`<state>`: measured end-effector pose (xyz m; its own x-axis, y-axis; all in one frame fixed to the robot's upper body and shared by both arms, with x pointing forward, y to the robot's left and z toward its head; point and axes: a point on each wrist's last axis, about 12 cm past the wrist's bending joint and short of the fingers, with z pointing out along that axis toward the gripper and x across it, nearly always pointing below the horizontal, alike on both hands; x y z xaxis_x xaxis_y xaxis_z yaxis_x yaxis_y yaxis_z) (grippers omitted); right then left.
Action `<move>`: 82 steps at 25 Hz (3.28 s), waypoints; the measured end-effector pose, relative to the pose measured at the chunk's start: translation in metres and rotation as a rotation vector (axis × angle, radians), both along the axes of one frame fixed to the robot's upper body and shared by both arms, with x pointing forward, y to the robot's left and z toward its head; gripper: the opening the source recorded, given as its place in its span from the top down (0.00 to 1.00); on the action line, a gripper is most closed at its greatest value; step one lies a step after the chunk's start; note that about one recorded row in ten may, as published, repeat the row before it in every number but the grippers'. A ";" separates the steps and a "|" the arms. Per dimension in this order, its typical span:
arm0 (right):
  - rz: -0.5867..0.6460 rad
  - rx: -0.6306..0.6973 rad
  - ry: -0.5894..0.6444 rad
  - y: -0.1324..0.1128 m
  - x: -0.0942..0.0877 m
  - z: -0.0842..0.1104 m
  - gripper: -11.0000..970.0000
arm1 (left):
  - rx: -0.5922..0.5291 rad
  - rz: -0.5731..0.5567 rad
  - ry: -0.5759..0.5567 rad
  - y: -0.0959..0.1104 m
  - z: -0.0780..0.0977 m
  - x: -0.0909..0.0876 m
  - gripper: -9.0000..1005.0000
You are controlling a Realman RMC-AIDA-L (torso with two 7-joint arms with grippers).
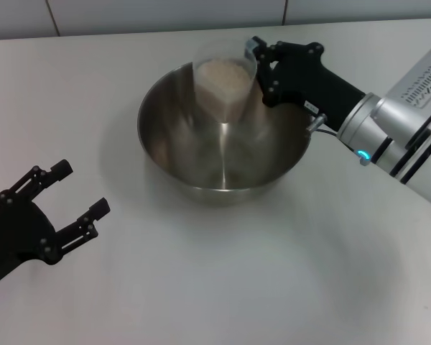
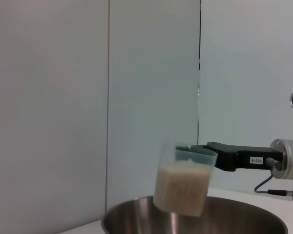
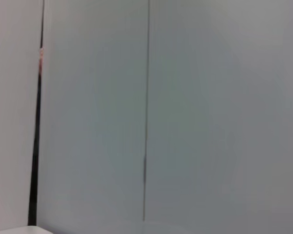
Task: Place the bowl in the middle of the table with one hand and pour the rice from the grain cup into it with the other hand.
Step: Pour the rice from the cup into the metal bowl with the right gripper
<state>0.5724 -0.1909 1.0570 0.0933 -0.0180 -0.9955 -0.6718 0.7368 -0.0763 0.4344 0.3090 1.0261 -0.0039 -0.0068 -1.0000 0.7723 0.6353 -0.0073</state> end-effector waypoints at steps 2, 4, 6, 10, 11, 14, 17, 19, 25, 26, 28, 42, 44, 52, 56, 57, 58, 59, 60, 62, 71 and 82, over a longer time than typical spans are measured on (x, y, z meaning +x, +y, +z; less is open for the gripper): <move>0.005 -0.001 -0.001 0.001 0.000 0.000 0.98 | 0.001 0.000 0.001 0.000 0.000 -0.001 0.17; 0.006 0.000 -0.001 0.002 0.000 0.001 0.98 | 0.001 0.001 0.001 0.001 0.000 -0.001 0.17; 0.010 -0.005 -0.003 0.002 0.001 0.001 0.98 | 0.002 0.001 0.001 0.001 0.000 -0.001 0.17; 0.013 -0.044 -0.040 0.001 0.000 0.001 0.98 | 0.002 0.002 0.002 0.001 0.000 -0.001 0.17; 0.012 -0.072 -0.070 0.001 0.000 0.001 0.98 | 0.002 0.002 0.002 0.001 0.000 -0.001 0.17; 0.006 -0.182 -0.194 0.000 -0.002 0.002 0.98 | 0.002 0.003 0.003 0.001 -0.001 -0.001 0.17; -0.007 -0.326 -0.373 -0.001 -0.005 0.005 0.98 | 0.004 0.006 0.005 0.001 -0.001 -0.001 0.17; -0.018 -0.419 -0.479 0.001 -0.006 0.005 0.98 | 0.004 0.007 0.005 0.001 -0.001 -0.001 0.17; -0.054 -0.738 -0.797 0.015 -0.014 0.002 0.98 | 0.002 0.015 0.006 0.001 -0.002 -0.002 0.17; -0.061 -0.793 -0.848 0.018 -0.016 0.001 0.98 | 0.002 0.016 0.006 0.001 -0.002 -0.002 0.17; -0.073 -0.884 -0.940 0.022 -0.019 0.000 0.98 | 0.001 0.016 0.006 0.001 -0.002 -0.002 0.17; -0.116 -1.338 -1.450 0.032 -0.032 -0.003 0.98 | -0.001 0.020 0.010 0.000 -0.003 -0.003 0.17; -0.107 -1.396 -1.525 0.034 -0.033 -0.004 0.98 | -0.001 0.021 0.010 0.000 -0.003 -0.003 0.17; -0.087 -1.450 -1.629 0.038 -0.034 -0.004 0.98 | -0.001 0.020 0.010 0.000 -0.003 -0.003 0.17; -0.089 -1.449 -1.632 0.038 -0.035 -0.004 0.98 | -0.001 0.021 0.011 0.000 -0.003 -0.003 0.17; -0.091 -1.448 -1.630 0.038 -0.035 -0.004 0.98 | -0.001 0.021 0.011 0.000 -0.003 -0.003 0.17; -0.092 -1.446 -1.625 0.038 -0.035 -0.004 0.98 | -0.001 0.021 0.011 0.000 -0.003 -0.003 0.17; -0.094 -1.434 -1.612 0.038 -0.036 -0.004 0.98 | -0.001 0.020 0.011 0.000 -0.003 -0.003 0.17; -0.098 -1.409 -1.584 0.039 -0.036 -0.004 0.98 | -0.001 0.020 0.011 0.000 -0.003 -0.003 0.17; -0.122 -1.318 -1.488 0.041 -0.038 -0.001 0.98 | -0.002 0.019 0.010 0.000 -0.003 -0.003 0.17; -0.135 -0.674 -0.807 0.033 -0.036 0.002 0.98 | -0.006 0.011 0.005 0.000 -0.002 -0.004 0.17; -0.044 0.021 -0.125 0.020 -0.027 -0.002 0.97 | -0.012 0.004 0.002 -0.001 -0.001 -0.005 0.17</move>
